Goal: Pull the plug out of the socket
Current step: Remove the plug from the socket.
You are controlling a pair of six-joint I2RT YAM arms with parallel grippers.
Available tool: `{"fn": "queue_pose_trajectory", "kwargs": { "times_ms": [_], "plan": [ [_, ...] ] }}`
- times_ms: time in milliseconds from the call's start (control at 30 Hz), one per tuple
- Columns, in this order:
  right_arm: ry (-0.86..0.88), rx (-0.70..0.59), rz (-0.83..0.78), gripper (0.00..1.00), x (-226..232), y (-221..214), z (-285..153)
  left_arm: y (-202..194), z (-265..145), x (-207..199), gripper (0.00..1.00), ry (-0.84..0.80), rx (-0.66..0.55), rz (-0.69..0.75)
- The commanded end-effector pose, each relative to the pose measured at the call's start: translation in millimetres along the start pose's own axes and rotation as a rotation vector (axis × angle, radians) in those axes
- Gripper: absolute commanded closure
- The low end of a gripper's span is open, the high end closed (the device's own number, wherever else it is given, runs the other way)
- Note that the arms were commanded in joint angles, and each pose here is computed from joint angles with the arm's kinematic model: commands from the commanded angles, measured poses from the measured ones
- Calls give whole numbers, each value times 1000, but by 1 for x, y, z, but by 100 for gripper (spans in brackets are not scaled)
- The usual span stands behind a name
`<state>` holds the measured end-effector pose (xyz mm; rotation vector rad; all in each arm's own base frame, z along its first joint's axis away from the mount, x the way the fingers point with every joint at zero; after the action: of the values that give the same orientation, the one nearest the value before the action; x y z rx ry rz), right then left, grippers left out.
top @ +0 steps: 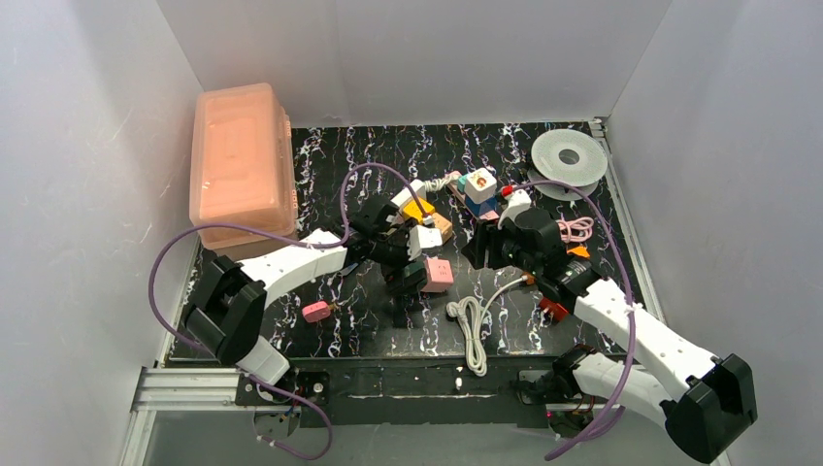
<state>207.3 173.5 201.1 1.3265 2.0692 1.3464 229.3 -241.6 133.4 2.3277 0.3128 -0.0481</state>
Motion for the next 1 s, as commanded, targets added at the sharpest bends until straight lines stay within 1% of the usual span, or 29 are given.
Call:
{"fn": "queue_pose_trajectory", "kwargs": {
  "times_ms": [0, 133, 267, 300, 367, 400, 433, 500, 533, 567, 600, 633, 767, 800, 867, 967],
  "plan": [
    [92, -110, -76, 33, 8, 11, -5, 4, 5, 3, 2, -8, -2, 20],
    [92, -97, -85, 33, 6, 7, -4, -4, 13, -1, 2, -34, 16, 24],
    [96, -90, -82, 33, 7, 5, -4, -6, 19, 0, 2, -21, 7, 45],
    [97, -88, -82, 33, 7, 4, -3, -6, 20, 1, 4, -16, 5, 47],
    [99, -85, -84, 33, 7, 3, -3, -5, 21, 4, 14, -10, 4, 55],
    [100, -82, -86, 33, 6, 2, -2, -5, 22, 4, 23, -10, 3, 59],
    [100, -78, -89, 34, 6, 0, 0, -4, 24, 4, 36, -11, 5, 67],
    [111, -82, -100, 34, 6, -3, 2, -5, 24, 5, 64, -4, 11, 78],
    [123, -88, -110, 34, 7, -5, 4, -4, 24, 5, 73, 0, 10, 82],
    [127, -90, -117, 34, 6, -9, 5, -4, 23, 5, 79, 2, 11, 86],
    [144, -110, -125, 33, 7, -10, 6, -4, 22, 5, 83, 4, 10, 89],
    [158, -128, -140, 33, 8, -11, 6, -4, 20, 4, 85, 3, 13, 92],
    [252, -188, -213, 32, 14, -20, 4, -2, 9, -4, 87, -14, 5, 115],
    [271, -211, -246, 31, 15, -21, 3, -1, 5, -7, 88, -21, -2, 119],
    [362, -243, -327, 30, 23, -21, -2, 4, -4, -14, 91, -45, -18, 134],
    [432, -248, -424, 29, 30, -20, -10, 14, -23, -26, 96, -77, -55, 193]
  ]
}}
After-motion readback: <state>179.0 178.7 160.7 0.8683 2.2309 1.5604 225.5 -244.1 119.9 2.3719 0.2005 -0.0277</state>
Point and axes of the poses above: each gripper's point midway between its finger pads, its own z axis out along the fingers, its own x axis along the line the jaws close on, y = z × x, the point moved 6 cm from there along -z, back along the fingers, and after that the axes turned 9 degrees about -z, right-handed, at the moved point
